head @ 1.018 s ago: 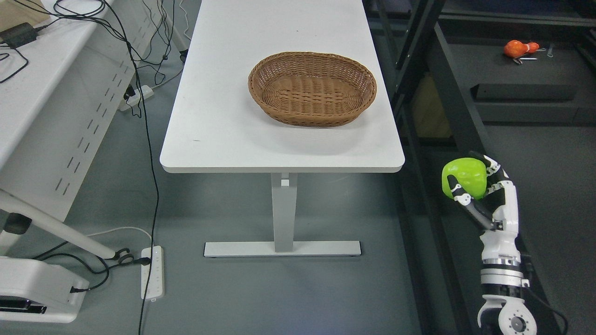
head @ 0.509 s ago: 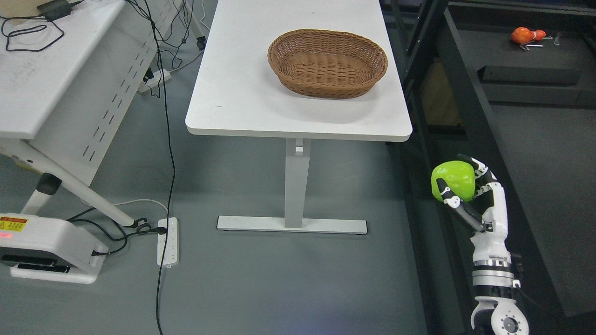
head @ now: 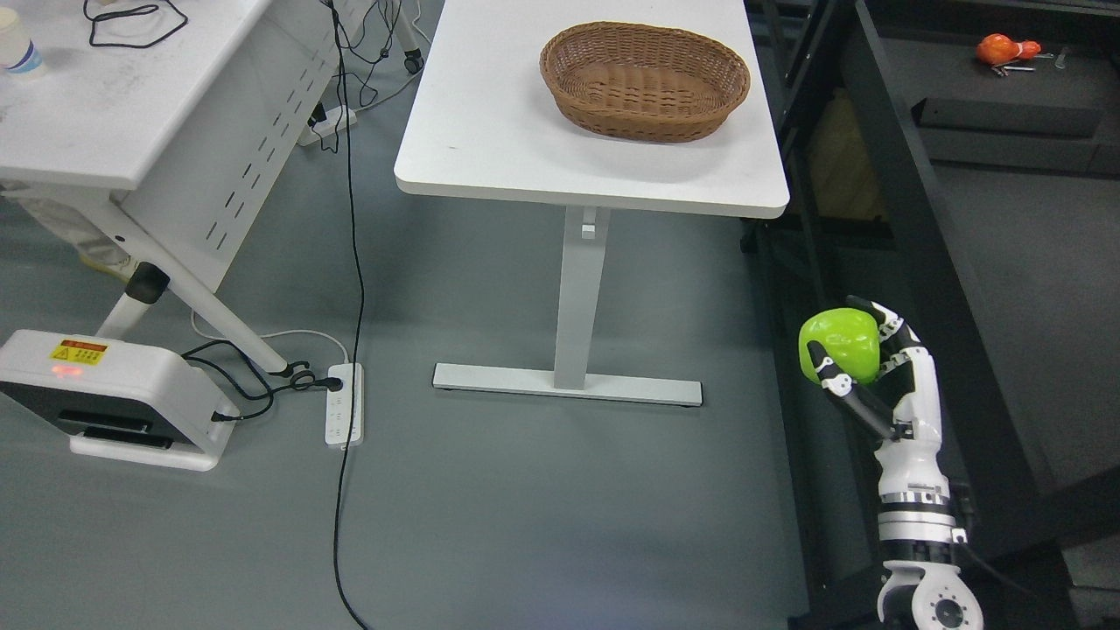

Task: Place green apple on left shelf middle layer
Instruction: 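Carry the green apple in the right hand toward the fruit shelf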

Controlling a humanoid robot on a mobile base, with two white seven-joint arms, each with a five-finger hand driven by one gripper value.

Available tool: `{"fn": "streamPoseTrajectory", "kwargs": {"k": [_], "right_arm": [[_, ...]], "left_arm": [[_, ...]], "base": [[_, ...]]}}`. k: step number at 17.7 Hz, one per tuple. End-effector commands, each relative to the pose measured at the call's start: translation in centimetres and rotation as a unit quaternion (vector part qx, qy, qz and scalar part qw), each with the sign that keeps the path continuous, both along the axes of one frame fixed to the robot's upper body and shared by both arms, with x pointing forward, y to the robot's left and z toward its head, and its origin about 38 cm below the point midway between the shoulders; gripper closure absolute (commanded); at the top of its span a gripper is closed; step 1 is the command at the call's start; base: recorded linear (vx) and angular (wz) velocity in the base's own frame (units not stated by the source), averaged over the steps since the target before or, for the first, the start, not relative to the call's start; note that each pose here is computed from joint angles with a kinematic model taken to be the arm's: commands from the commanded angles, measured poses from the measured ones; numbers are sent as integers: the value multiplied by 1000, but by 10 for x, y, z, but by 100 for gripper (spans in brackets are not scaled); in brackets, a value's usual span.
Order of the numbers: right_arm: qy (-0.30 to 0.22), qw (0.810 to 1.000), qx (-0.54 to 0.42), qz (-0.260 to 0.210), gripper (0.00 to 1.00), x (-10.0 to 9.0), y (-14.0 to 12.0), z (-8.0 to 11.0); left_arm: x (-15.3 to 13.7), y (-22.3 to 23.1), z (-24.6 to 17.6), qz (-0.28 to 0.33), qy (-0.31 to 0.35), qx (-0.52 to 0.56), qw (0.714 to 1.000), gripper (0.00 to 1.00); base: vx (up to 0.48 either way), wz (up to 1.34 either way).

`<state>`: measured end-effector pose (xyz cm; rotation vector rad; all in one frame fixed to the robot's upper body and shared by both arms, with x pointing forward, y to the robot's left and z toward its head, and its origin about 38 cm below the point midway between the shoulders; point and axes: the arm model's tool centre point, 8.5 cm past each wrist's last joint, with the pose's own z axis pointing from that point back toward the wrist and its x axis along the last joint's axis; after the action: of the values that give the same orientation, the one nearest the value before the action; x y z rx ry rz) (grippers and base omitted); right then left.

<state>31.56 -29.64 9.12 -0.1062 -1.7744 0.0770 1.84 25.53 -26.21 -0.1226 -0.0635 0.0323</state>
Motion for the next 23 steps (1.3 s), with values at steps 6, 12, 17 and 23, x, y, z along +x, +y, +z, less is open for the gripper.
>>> {"fn": "streamPoseTrajectory", "kwargs": {"k": [6,12,17,23], "right_arm": [[8,1000,-10,1,100,-2,7,-6],[18,1000,-10,1,100,-10,11,-14],[15,1000,-3,-1,100,-9,21,-14],[2,1000,-4,0,100,-11,21,-11]], "left_arm": [[-6,11,1,0,4,9,1000,0],[-6,11,1,0,4,9,1000,0],[-6,11,1,0,4,8,1000,0],[-6,11,1,0,4,9,1000,0]], "base": [[-223,-59],[-228,-128],[-198,-164],[-133,-305]]}}
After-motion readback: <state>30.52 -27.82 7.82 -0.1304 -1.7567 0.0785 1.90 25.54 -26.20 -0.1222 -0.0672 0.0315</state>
